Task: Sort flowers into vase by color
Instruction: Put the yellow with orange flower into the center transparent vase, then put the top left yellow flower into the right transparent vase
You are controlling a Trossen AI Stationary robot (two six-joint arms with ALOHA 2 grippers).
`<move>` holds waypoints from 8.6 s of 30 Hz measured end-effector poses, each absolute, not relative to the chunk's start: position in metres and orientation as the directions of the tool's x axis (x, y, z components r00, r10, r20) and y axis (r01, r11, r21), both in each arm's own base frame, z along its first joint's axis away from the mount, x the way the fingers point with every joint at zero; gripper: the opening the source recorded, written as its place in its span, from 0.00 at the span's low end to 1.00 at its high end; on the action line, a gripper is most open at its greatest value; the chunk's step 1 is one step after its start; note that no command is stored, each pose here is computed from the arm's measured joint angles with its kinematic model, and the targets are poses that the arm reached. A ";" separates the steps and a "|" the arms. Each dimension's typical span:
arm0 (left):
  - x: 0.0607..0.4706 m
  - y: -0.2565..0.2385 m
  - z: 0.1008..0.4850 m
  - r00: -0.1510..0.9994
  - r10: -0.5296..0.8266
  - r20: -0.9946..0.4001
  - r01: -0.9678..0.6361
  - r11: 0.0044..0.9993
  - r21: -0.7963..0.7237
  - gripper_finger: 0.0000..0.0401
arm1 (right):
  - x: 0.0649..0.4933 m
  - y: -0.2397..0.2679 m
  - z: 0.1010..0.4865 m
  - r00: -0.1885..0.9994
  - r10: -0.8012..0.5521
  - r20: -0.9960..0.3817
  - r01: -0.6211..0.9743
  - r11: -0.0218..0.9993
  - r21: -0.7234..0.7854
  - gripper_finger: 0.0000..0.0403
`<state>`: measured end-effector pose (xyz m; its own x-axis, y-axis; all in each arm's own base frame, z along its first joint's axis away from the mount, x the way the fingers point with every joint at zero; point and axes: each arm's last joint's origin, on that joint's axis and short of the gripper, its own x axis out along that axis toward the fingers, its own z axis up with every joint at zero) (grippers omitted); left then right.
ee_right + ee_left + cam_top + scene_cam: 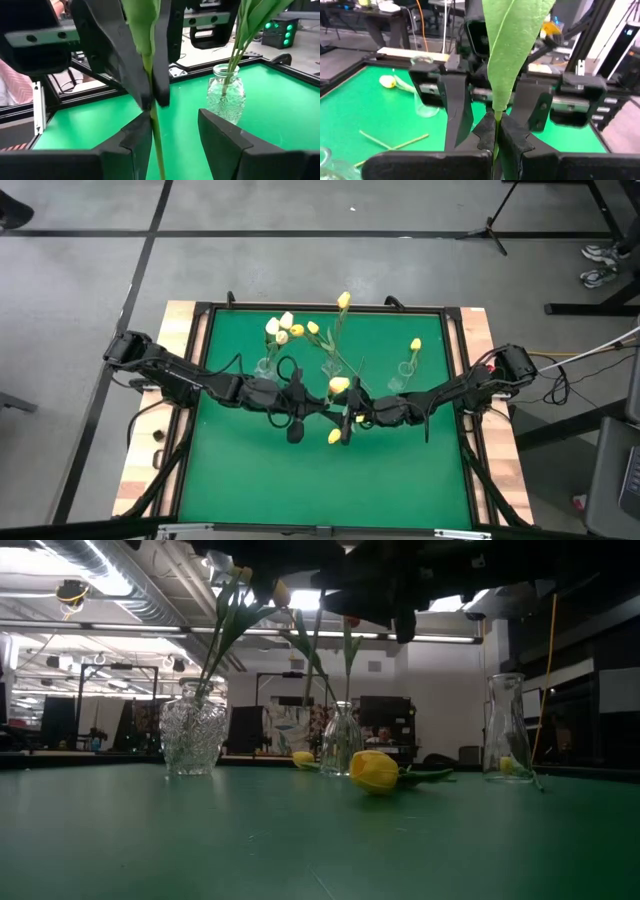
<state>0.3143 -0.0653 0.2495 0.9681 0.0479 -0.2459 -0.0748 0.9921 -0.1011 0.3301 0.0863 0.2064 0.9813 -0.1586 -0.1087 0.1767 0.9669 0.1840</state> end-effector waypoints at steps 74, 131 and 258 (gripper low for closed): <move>0.282 -0.095 0.258 0.921 0.235 -0.310 -0.258 0.965 -0.036 0.51 | 0.332 0.012 0.225 0.915 -0.394 -0.081 0.402 0.885 0.234 0.00; 0.238 -0.125 0.309 0.964 0.262 -0.051 -0.262 0.965 0.006 0.51 | 0.316 -0.062 0.213 0.857 -0.400 -0.324 0.473 0.860 0.191 0.42; 0.233 -0.126 0.295 0.926 0.351 -0.143 -0.352 0.936 0.018 0.51 | 0.289 -0.062 0.152 0.474 -0.438 -0.764 0.678 0.735 0.000 0.00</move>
